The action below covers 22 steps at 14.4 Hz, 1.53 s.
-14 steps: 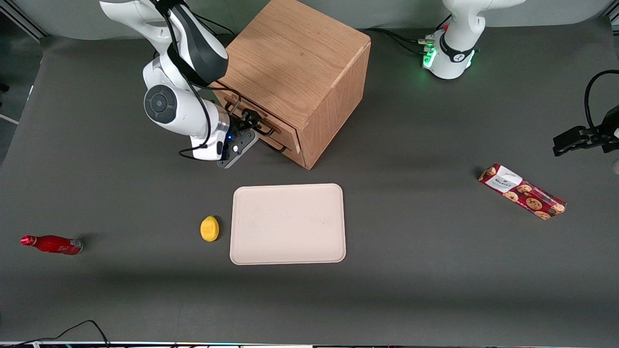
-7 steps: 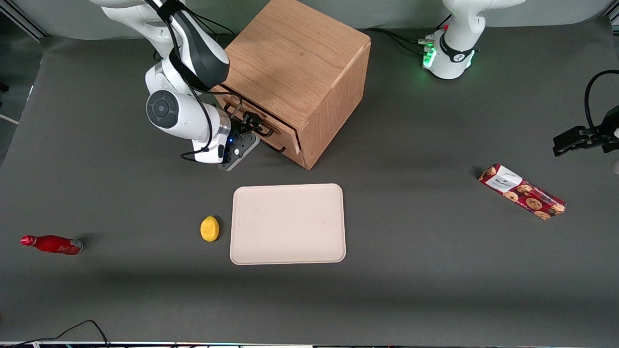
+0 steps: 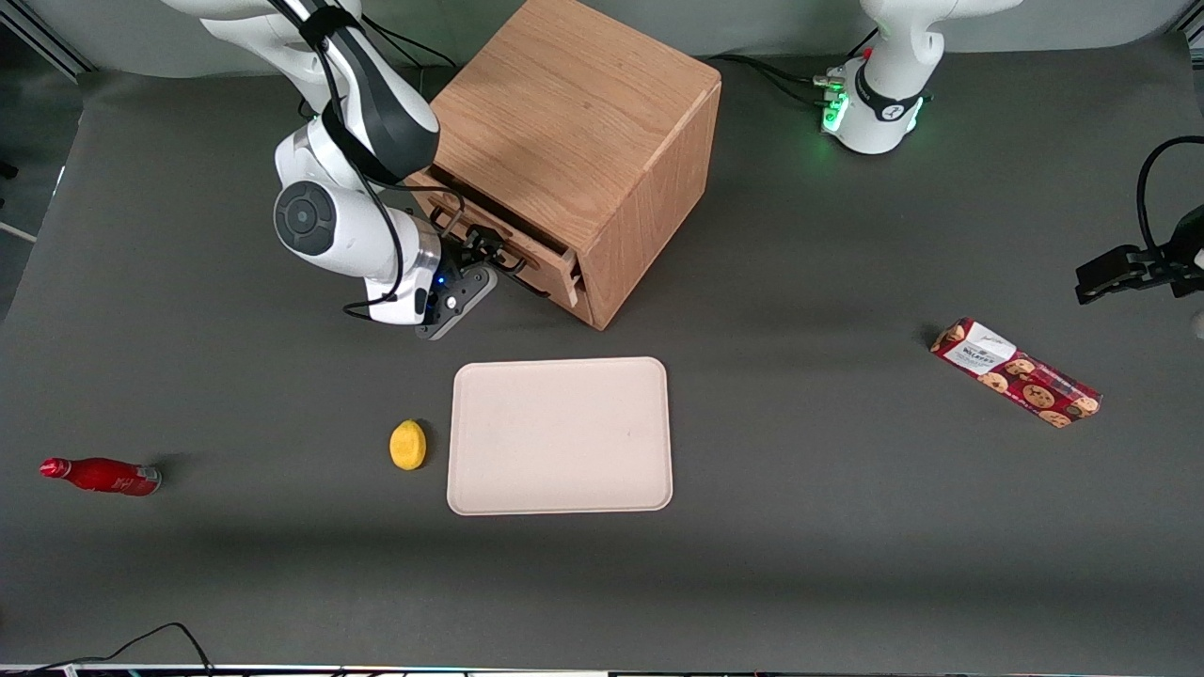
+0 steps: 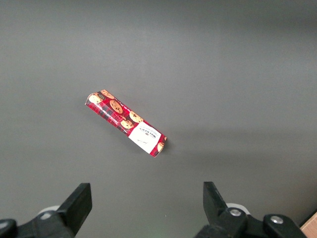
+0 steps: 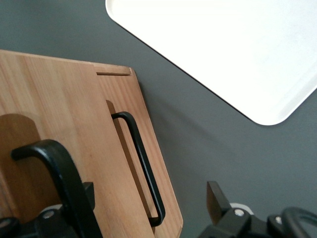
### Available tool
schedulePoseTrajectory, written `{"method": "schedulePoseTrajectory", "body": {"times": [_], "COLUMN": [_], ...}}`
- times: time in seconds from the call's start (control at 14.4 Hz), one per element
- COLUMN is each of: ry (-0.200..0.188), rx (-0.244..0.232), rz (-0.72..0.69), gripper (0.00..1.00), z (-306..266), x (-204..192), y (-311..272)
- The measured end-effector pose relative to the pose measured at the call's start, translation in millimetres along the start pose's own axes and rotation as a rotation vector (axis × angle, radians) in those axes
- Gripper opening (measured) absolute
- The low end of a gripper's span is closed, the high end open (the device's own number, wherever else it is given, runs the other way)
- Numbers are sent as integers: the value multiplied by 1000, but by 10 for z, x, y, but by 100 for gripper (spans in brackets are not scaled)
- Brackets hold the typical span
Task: Open upper drawer
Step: 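Pull the handle with the right gripper, sliding the drawer out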
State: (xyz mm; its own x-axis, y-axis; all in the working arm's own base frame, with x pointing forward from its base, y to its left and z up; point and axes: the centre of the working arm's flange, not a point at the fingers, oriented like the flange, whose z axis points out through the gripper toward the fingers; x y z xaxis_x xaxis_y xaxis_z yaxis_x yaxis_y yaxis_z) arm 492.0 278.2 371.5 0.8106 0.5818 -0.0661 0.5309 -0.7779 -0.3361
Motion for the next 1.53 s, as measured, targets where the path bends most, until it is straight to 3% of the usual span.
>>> {"method": "schedulePoseTrajectory", "body": {"times": [0.7, 1.53], "ry": [60, 86], "rx": [-29, -74], "rz": [32, 52], "gripper": [100, 100], "z": [-214, -414], "x": [17, 78], "y": [533, 980]}}
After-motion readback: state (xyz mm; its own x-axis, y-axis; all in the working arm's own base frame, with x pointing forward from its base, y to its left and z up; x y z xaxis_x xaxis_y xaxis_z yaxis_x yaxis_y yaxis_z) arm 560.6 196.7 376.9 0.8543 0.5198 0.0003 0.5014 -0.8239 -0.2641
